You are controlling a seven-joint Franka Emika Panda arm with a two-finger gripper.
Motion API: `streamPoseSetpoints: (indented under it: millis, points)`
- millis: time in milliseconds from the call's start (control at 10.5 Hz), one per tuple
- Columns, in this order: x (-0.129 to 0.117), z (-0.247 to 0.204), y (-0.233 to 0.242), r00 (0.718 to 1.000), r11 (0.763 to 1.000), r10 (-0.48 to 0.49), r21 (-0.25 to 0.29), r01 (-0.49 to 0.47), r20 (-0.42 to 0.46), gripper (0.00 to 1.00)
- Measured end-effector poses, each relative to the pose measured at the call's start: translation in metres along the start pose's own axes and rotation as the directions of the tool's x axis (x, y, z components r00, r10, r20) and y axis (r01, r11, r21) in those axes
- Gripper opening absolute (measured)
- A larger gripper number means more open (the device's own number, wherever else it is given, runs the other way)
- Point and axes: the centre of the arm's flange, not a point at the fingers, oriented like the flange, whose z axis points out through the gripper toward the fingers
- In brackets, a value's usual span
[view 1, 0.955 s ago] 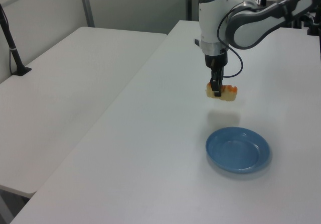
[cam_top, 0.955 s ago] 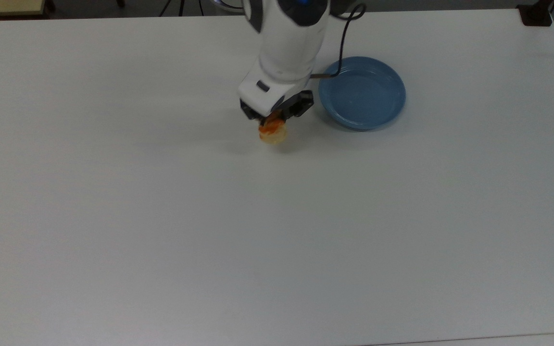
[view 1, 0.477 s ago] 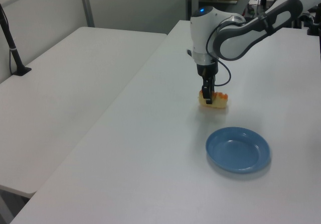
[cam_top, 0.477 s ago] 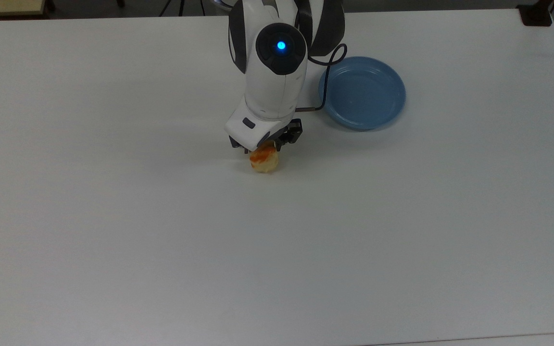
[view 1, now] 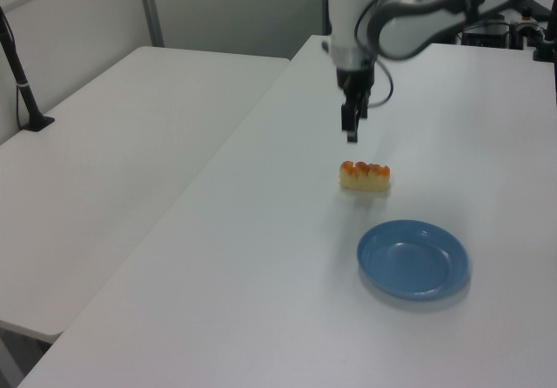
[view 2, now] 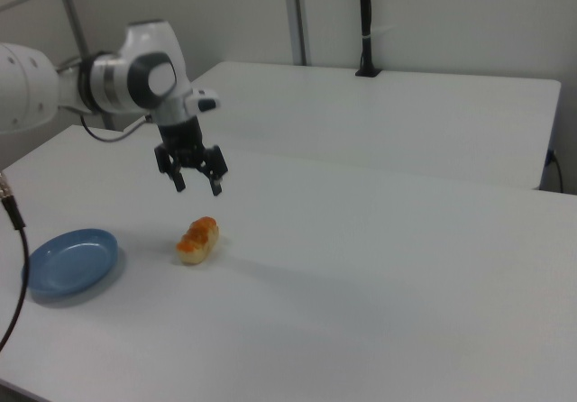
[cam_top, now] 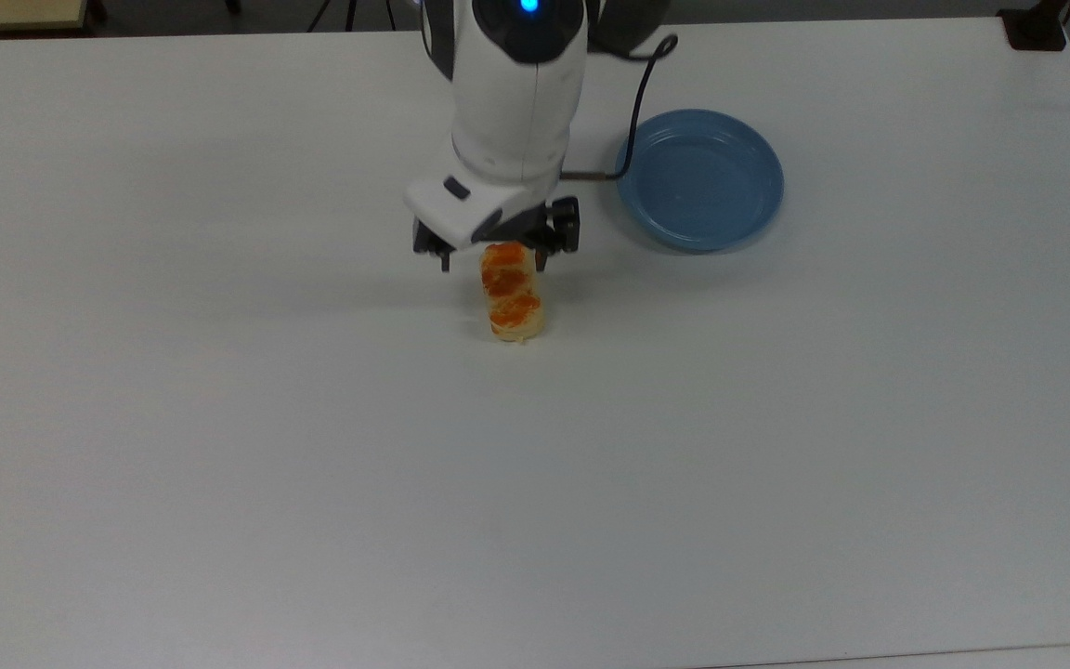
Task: Put the bread on the table
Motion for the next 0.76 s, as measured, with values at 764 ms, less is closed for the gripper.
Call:
streamPoseSetpoints:
  millis: [764]
  points:
    - [-0.088,-0.162,0.091,0.986,0.987,0.159,-0.025,-0.161,-0.049,1.00]
